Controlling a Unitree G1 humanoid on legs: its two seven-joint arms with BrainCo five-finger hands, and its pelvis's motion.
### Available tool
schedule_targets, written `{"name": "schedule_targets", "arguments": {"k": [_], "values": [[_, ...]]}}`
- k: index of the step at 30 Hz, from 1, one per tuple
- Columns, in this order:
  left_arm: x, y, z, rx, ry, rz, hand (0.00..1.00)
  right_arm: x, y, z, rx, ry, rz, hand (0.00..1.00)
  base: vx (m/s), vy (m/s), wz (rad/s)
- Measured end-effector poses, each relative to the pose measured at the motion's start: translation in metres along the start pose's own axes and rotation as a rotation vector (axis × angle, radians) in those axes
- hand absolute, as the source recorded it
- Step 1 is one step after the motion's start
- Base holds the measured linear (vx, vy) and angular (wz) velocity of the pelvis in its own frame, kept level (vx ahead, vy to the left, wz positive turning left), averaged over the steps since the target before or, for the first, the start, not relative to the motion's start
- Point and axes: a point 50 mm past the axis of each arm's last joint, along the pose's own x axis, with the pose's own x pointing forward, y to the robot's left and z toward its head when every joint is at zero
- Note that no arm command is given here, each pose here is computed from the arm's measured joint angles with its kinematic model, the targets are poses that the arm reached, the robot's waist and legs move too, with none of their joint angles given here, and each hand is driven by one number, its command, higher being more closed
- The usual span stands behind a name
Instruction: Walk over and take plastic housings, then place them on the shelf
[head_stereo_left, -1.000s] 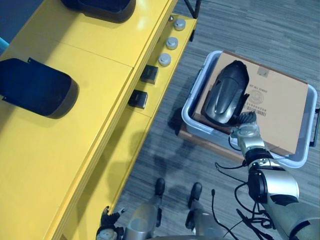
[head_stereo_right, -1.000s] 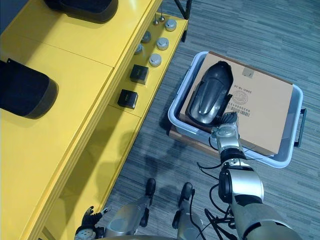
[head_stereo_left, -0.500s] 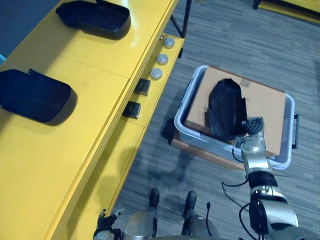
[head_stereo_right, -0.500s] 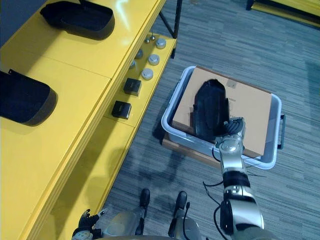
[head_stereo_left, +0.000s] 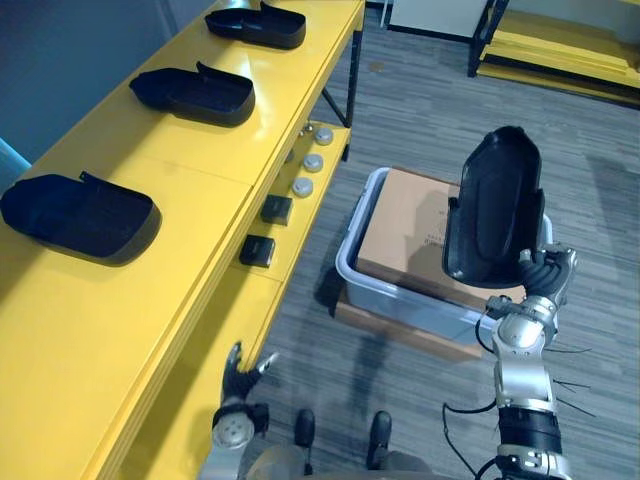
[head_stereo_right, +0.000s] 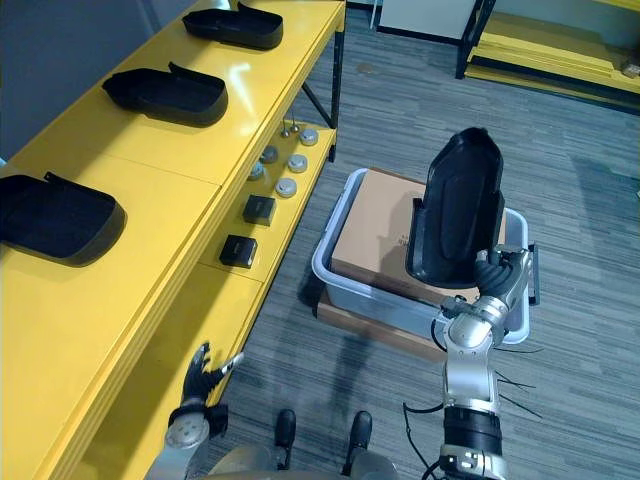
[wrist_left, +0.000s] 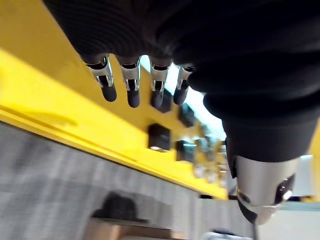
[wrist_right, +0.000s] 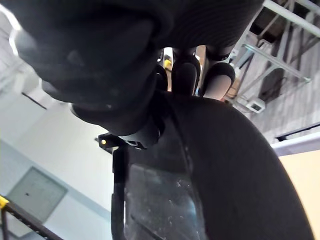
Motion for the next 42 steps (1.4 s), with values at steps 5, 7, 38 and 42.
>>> {"name": "schedule_targets", "arguments": {"k": [5, 7, 38, 42], "values": [[0.009, -0.023, 0.054, -0.119, -0.233, -0.062, 0.0, -0.015, 0.019, 0.043, 0.14, -0.174, 0.083, 1.0, 0.02, 0.005, -0.03], [0.009, -0.031, 0.062, -0.161, -0.254, -0.101, 0.0, -0.021, 0.025, 0.053, 0.176, -0.206, 0.125, 1.0, -0.01, 0.012, -0.12], [0.011, -0.061, 0.106, -0.404, -0.325, -0.283, 1.0, -0.081, 0.07, 0.096, 0.367, -0.427, 0.574, 1.0, -0.01, 0.001, -0.05], [0.012, -0.061, 0.104, -0.411, -0.307, -0.275, 1.0, -0.083, 0.07, 0.096, 0.377, -0.437, 0.581, 1.0, -0.05, 0.004, -0.01]]}}
